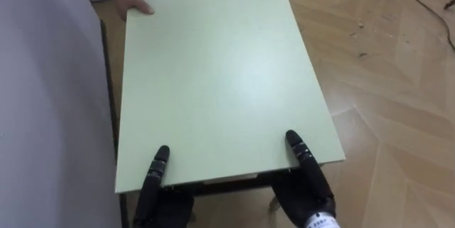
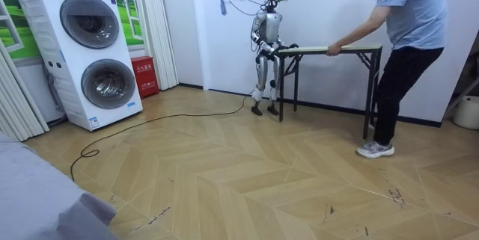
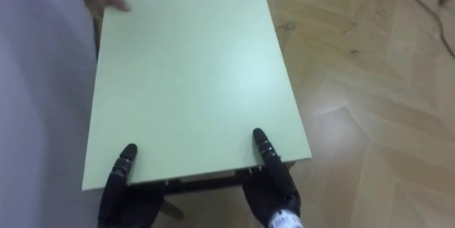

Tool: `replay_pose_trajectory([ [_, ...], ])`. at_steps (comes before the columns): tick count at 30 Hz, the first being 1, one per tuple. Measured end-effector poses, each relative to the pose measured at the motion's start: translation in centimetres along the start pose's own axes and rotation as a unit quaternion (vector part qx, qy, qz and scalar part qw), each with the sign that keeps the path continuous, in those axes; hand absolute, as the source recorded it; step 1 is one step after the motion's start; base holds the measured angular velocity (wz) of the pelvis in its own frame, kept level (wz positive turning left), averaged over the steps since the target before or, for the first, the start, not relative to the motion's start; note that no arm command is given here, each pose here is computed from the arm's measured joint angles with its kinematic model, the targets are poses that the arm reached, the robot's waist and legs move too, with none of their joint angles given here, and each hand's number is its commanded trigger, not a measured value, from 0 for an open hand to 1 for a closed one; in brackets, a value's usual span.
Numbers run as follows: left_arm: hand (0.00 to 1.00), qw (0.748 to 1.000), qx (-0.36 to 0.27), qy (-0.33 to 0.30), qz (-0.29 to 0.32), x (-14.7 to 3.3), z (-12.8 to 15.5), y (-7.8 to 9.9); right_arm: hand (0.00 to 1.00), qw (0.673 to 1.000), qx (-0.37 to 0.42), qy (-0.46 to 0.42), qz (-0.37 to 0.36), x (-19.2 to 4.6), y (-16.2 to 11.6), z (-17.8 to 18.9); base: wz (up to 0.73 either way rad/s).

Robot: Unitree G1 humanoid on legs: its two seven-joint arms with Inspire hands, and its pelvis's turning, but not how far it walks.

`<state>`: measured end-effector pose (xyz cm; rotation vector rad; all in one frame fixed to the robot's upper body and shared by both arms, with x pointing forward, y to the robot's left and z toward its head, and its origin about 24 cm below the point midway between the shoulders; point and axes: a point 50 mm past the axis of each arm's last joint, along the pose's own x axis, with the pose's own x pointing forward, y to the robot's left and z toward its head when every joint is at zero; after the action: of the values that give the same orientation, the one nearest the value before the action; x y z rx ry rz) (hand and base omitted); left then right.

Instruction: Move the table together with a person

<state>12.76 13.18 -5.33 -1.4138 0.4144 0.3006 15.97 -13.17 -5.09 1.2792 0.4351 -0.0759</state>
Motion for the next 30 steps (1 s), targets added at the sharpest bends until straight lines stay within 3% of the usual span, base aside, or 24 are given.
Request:
replay_pose_trajectory([
  [30, 1.00, 1.000, 0.009, 0.008, 0.014, -0.06, 0.18, 0.18, 1.00, 1.000, 0.010, 0.004, -0.017, -0.11, -0.35, -0.20, 0.15],
])
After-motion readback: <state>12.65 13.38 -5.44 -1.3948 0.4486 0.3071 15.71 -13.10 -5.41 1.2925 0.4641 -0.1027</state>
